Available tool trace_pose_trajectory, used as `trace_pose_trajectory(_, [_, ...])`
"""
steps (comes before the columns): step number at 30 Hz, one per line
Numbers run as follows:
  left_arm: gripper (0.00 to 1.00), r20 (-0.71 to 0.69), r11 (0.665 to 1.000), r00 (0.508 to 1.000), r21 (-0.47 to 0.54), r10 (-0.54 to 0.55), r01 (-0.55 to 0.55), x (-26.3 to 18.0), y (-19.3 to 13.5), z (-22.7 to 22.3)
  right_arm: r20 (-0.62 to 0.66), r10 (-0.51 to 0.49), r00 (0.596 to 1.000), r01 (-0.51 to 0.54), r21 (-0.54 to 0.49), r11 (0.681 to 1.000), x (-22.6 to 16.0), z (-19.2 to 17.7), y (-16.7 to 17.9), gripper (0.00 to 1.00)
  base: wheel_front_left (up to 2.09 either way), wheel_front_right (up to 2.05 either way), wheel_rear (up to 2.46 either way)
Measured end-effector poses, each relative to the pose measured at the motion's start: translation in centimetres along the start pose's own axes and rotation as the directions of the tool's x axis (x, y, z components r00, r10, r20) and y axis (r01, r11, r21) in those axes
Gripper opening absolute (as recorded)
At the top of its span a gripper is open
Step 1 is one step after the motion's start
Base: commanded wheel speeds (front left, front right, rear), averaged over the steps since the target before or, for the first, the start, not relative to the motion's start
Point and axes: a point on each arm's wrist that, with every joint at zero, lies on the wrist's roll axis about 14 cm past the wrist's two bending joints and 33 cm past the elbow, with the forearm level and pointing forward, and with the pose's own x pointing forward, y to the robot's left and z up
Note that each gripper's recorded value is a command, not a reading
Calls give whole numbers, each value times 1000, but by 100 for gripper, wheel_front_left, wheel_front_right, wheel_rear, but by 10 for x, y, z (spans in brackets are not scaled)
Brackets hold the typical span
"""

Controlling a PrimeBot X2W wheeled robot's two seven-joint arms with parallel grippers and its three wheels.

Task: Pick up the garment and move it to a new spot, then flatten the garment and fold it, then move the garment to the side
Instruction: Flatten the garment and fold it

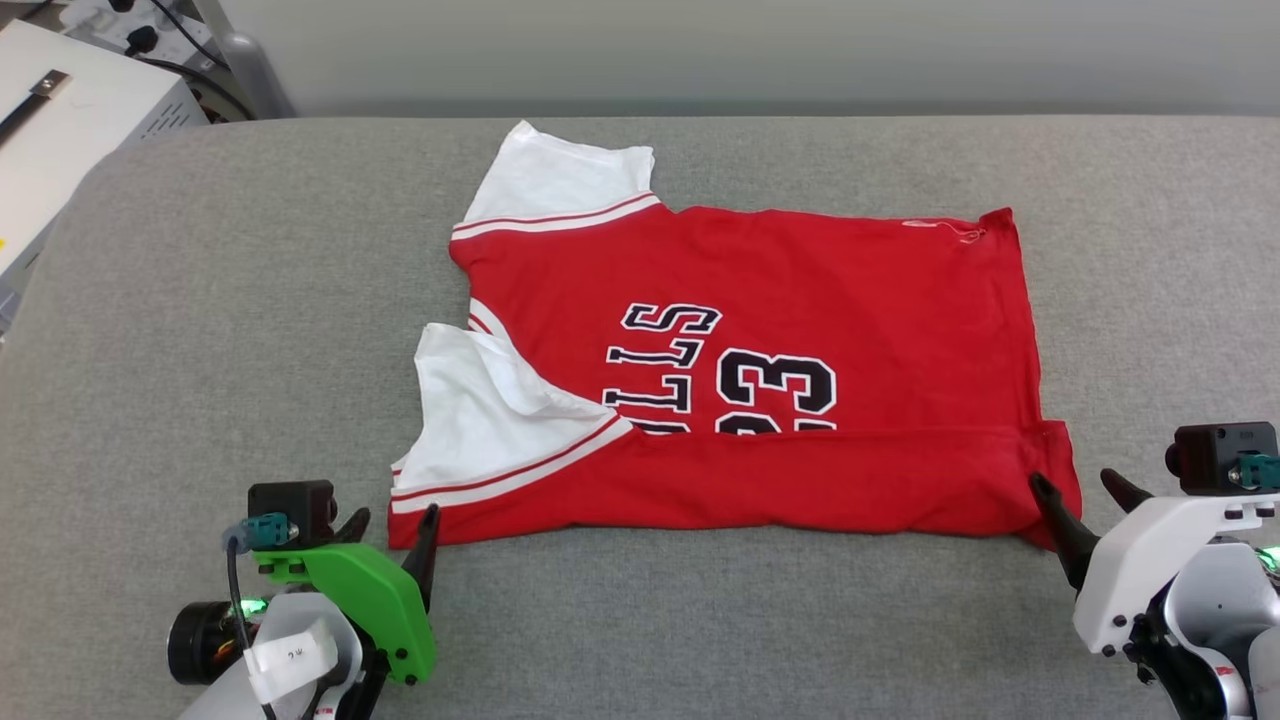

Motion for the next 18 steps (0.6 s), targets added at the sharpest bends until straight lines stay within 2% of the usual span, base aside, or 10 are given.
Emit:
trace_pose_trajectory(7, [100,-92,998,995,53,45,-41,10,12,-16,1,-24,1000,24,12,1000,1,-1,-2,100,0,0,0])
trace_pose_trajectory(18, [100,-185,995,980,80,75,-61,33,22,-36,-43,-54,998,55,32,998,4,-16,-11,100,0,0,0])
